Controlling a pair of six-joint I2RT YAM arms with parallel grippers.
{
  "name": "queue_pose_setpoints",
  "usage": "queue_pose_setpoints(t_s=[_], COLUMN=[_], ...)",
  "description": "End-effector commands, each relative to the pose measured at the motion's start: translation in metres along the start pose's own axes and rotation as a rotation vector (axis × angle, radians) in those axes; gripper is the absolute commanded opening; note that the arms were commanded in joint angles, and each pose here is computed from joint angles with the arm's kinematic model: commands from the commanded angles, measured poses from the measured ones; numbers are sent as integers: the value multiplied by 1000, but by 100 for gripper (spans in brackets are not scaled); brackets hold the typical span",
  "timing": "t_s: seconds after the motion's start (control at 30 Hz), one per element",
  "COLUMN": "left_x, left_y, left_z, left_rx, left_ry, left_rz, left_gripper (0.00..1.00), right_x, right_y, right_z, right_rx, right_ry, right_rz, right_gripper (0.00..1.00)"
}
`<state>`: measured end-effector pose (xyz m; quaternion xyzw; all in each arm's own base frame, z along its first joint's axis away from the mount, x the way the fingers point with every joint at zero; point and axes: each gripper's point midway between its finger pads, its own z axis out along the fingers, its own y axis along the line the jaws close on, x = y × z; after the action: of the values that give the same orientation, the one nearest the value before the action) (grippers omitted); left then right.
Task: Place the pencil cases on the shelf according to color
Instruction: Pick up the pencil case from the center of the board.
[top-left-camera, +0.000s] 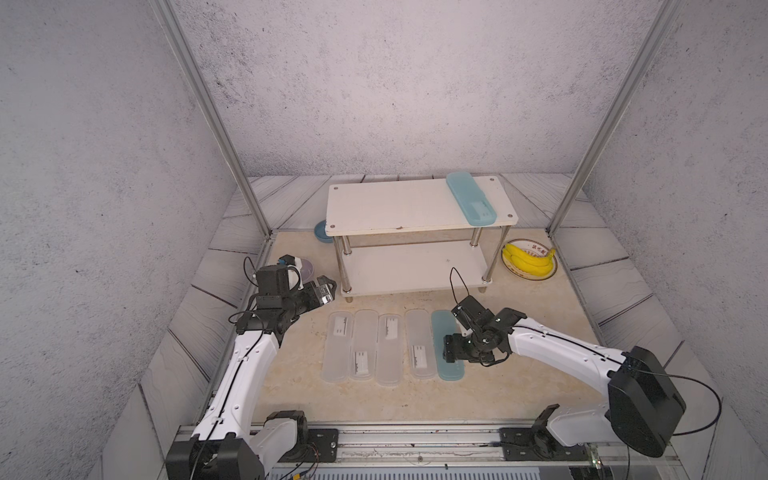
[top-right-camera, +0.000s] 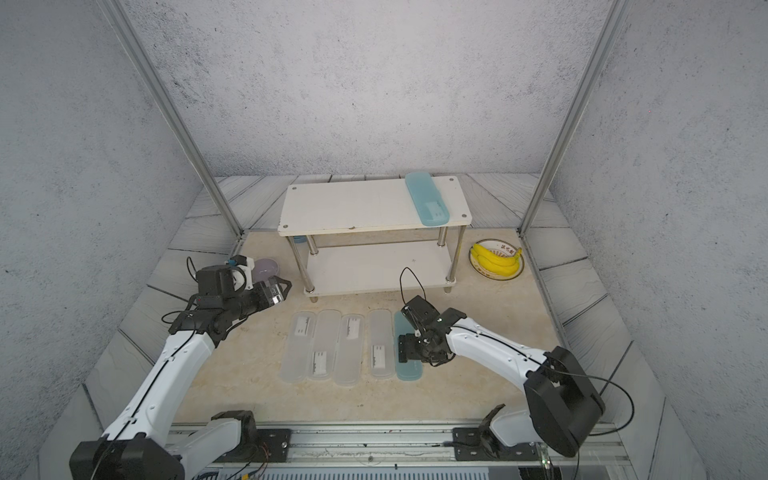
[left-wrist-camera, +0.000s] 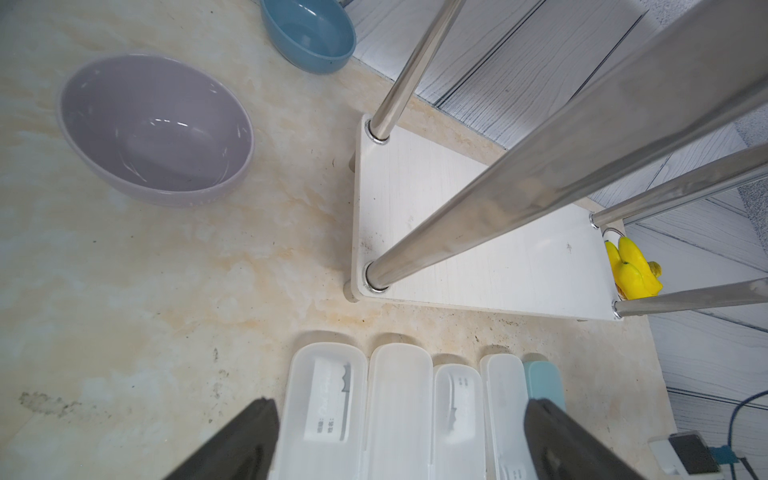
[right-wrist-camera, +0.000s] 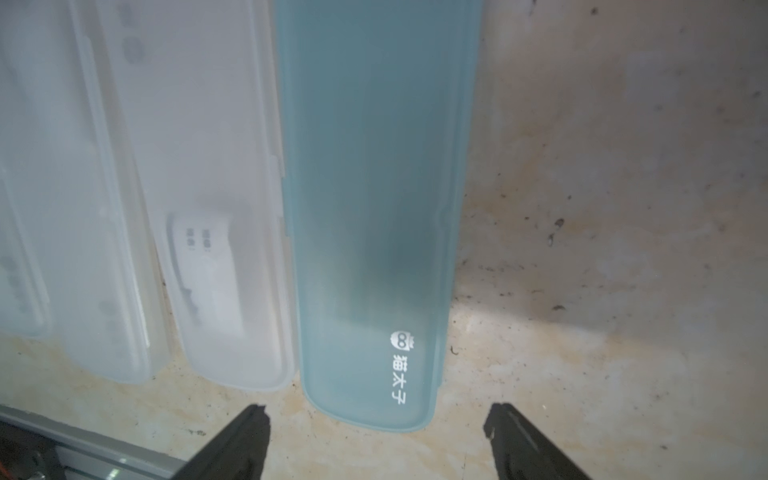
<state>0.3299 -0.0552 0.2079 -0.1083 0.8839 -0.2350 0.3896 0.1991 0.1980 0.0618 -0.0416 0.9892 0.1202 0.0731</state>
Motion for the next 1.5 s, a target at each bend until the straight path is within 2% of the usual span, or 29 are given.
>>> queue_pose_setpoints(t_s=[0.0, 0.3, 0.5, 0.73, 0.83, 1.0, 1.13, 1.33, 1.47], left_x=[-6, 7, 32, 41, 44, 44, 47, 55, 54], left_y=[-5, -4, -6, -16, -20, -23, -23, -19, -20], left_z=[-6, -4, -10, -17, -17, -20, -24, -21, -24], left_rx=[3, 13, 44, 61, 58, 54, 58, 48, 46], left_ry=[-21, 24, 56, 46, 69, 69, 63, 78, 69], left_rz=[27, -7, -120, -105, -90, -74, -67, -66, -58], left_gripper=[99, 99, 99, 99, 99, 99, 99, 99, 99], right_x=[-7, -3, 0, 6, 7, -1, -3, 7, 3], right_y=[4, -2, -22, -49, -46, -17, -16, -14, -16], right_z=[9, 28, 32, 23, 19, -10, -28, -2, 12], right_rx=[9, 120, 224, 334, 301, 140, 118, 126, 147], right_ry=[-28, 23, 40, 30, 27, -41, -90, 27, 20], right_rz=[-25, -76, -87, -76, -81, -121, -192, -249, -253], right_gripper=[89, 89, 90, 90, 90, 91, 97, 98, 98])
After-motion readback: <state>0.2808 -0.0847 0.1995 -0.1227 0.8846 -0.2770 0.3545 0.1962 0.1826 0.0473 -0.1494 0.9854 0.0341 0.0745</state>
